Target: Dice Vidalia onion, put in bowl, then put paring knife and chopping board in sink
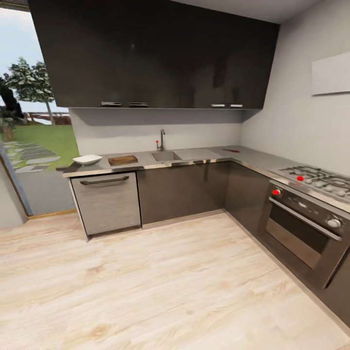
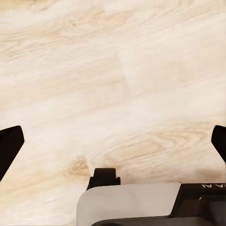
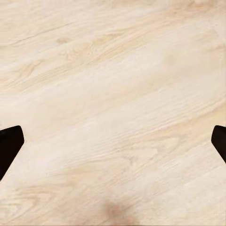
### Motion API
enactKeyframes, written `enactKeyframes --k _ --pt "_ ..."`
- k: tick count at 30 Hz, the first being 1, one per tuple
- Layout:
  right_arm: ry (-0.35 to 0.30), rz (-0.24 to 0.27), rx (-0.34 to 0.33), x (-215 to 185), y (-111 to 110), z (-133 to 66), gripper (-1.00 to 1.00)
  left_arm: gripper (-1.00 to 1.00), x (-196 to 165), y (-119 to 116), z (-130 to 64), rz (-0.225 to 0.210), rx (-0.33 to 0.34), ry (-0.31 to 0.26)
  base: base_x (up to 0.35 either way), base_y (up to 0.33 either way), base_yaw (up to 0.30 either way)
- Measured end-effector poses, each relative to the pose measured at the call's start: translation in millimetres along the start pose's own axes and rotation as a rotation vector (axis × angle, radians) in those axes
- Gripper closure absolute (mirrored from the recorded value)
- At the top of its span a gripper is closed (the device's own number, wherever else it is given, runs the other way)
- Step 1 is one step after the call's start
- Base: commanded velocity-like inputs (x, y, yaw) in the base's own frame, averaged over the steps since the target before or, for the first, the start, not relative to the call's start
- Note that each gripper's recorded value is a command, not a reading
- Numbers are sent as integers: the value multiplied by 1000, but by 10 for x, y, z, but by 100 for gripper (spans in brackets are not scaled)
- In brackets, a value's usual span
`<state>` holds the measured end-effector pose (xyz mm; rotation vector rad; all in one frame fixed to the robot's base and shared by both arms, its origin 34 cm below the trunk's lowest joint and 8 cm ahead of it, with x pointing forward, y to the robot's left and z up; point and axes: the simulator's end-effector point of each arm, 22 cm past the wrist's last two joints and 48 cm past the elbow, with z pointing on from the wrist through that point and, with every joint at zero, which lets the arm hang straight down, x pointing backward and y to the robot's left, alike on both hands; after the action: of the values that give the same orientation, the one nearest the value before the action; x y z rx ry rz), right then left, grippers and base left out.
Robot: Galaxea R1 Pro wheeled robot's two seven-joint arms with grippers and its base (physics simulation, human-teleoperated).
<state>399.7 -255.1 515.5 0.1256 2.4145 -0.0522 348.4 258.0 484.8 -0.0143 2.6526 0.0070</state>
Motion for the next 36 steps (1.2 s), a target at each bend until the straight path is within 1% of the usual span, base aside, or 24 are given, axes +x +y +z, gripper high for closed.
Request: enactKeyframes --k 23,36 --pt "0 -2 -2 0 7 0 -100 -100 3 0 0 0 0 1 269 -3 285" --pt "0 -2 -2 0 8 0 -100 -100 8 -11 0 1 1 2 269 -107 285"
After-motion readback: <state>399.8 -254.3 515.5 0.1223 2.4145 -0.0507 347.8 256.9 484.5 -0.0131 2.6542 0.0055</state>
